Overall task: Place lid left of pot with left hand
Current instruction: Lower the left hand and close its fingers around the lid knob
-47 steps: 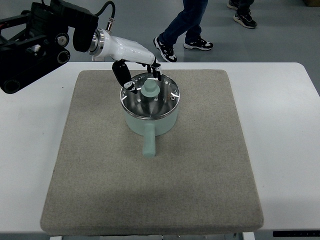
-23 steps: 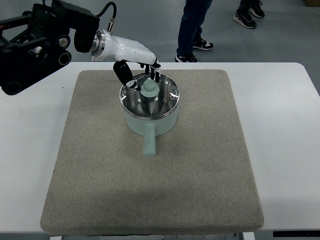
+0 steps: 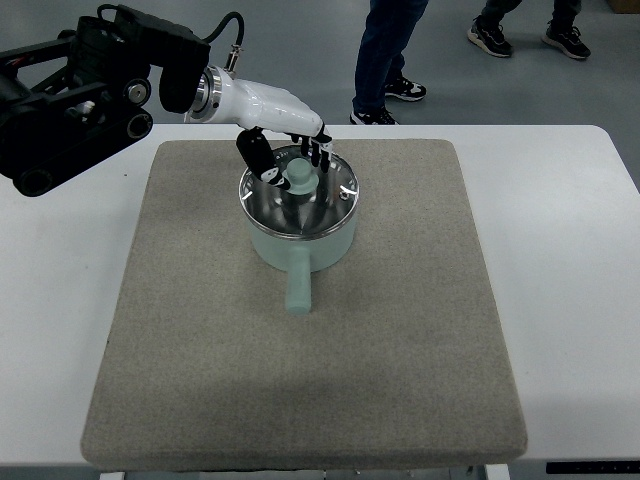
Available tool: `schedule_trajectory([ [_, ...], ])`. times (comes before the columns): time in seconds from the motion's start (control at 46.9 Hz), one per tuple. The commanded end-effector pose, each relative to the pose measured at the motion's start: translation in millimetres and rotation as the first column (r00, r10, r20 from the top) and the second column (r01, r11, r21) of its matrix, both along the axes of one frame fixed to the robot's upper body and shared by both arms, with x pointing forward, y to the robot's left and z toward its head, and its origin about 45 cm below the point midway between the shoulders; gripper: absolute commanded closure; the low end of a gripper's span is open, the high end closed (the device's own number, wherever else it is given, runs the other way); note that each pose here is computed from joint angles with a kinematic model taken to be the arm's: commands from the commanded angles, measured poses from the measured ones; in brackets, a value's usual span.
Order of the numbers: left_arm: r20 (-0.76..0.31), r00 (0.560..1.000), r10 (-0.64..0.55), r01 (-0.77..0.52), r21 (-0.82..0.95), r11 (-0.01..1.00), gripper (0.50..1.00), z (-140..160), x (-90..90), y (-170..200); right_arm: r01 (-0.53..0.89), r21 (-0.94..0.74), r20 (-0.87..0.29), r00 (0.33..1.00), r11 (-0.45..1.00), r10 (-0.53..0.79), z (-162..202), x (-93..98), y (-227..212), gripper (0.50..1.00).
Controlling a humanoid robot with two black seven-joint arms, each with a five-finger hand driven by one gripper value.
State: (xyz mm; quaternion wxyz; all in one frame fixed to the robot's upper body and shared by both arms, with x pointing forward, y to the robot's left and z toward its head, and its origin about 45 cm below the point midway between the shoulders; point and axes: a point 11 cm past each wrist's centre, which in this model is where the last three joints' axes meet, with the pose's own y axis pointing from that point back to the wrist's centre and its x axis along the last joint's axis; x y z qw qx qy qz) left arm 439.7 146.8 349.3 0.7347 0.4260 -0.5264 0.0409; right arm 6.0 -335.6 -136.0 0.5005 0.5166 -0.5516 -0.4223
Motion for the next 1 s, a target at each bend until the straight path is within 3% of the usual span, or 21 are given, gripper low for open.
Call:
schedule_trajectory([
  [0.0, 0.0, 1.0, 0.0, 0.0, 0.002, 1.0, 0.787, -0.4, 0.1, 0.3, 0.0, 0.0, 0.0, 1.0, 1.0, 0.0, 0.0, 0.0, 0.0, 0.576],
  [0.426, 0.028, 1.0, 0.0, -0.001, 0.037, 0.999, 0.799, -0.4, 2.0, 3.0, 0.0, 0.0, -0.002, 1.0, 1.0, 0.0, 0.0, -0.9, 0.0, 0.576],
  [0.768, 0.026, 1.0, 0.0, -0.001, 0.036, 0.999, 0.999, -1.0, 1.9, 3.8, 0.0, 0.0, 0.0, 1.0, 1.0, 0.0, 0.0, 0.0, 0.0, 0.576],
  [0.981, 0.029, 1.0, -0.005, 0.004, 0.038, 0.999, 1.0, -0.4, 0.5, 3.1, 0.0, 0.0, 0.0, 1.0, 1.0, 0.0, 0.0, 0.0, 0.0, 0.576],
])
